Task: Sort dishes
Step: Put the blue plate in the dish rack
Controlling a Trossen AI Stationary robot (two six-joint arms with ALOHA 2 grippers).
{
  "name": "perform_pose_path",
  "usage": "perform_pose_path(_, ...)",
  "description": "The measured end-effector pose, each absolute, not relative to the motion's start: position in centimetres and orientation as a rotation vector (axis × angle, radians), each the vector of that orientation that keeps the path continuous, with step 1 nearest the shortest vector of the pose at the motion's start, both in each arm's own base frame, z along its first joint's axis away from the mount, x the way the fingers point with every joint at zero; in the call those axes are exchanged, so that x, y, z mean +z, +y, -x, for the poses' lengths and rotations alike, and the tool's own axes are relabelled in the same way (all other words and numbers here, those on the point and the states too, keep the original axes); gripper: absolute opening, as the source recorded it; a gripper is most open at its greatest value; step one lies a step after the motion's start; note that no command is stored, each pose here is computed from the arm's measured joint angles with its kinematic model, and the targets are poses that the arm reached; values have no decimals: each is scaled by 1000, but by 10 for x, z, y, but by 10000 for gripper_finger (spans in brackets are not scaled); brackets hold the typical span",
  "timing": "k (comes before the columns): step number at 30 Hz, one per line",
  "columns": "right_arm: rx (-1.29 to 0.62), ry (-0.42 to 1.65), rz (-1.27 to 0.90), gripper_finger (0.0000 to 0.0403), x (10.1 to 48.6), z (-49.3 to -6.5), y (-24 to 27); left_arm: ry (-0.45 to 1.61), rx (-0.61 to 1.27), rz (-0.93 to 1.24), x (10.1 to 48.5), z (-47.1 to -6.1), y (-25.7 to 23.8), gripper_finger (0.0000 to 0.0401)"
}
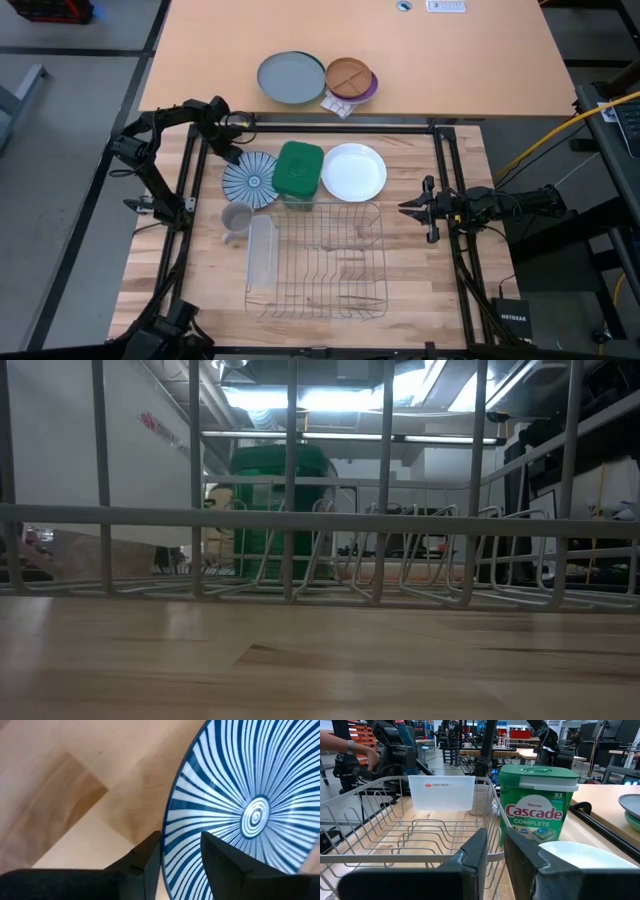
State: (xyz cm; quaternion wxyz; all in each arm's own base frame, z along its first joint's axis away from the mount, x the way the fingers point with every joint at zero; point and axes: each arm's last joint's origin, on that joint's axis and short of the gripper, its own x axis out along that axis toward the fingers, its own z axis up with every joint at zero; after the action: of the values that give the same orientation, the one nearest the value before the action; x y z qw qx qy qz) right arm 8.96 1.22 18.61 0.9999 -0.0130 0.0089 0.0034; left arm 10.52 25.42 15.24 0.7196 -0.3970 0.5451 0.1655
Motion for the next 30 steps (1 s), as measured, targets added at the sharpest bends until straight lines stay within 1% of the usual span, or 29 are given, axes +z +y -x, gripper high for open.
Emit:
perform_pose_path(8, 7, 18, 26, 69, 186, -90, 12, 1170, 334, 902, 153, -106, 253, 79)
perform_pose_path(14, 7, 18, 26, 69, 186, -90, 12, 1180, 303, 944, 154, -105, 249, 56)
perform_pose_path(18, 7, 18, 26, 69, 186, -90, 12, 1180, 275, 898, 154, -105, 249, 40)
perform_pose_path(22, 7, 18, 26, 69, 186, -90, 12, 1177, 260, 870, 154, -106, 250, 11)
perform_pose_path(27, -2, 12, 25, 69, 187, -90, 12, 1171, 261, 862, 154, -106, 250, 8)
perform_pose_path(30, -56, -30, 16, 69, 191, -90, 10, 1160, 269, 845, 154, -107, 252, 4)
